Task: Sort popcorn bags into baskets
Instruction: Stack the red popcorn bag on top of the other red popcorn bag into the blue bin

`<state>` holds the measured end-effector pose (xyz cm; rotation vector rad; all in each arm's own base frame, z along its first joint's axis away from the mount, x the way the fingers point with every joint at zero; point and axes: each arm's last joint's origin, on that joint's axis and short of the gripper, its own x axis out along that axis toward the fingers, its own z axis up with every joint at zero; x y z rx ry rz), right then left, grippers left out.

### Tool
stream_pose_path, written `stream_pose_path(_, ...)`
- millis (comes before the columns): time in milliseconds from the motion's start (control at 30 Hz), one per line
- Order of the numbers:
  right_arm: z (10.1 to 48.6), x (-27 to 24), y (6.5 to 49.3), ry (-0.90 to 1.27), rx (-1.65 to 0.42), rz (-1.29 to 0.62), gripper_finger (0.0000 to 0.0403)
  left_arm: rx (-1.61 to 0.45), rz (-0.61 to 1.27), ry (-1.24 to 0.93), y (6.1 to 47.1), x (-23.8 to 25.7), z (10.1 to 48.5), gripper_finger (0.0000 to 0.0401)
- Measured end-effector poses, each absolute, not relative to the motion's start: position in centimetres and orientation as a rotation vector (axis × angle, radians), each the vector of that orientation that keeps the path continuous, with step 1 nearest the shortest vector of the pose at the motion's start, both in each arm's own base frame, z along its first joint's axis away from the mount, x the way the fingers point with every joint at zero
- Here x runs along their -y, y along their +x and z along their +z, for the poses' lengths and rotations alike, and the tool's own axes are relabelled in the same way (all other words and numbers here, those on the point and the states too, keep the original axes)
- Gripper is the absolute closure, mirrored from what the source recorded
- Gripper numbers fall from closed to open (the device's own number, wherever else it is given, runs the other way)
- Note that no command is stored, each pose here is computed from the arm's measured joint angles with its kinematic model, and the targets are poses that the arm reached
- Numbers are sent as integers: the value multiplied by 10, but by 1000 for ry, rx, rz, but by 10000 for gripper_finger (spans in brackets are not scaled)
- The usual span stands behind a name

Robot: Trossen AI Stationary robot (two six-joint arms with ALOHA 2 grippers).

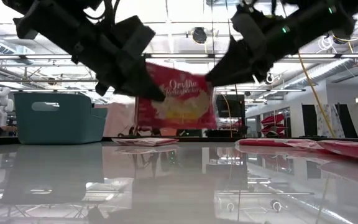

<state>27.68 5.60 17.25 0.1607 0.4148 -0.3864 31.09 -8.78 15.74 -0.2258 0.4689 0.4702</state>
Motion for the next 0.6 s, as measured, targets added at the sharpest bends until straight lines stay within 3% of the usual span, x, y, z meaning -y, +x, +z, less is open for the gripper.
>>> stream_pose_path(300,150,-55,255,193,-343,-372,196,-336,545,-208,307,89,179,378)
stream_pose_path(600,152,-56,254,213,-276,-393,196,-113,450,-223,319,92,207,378)
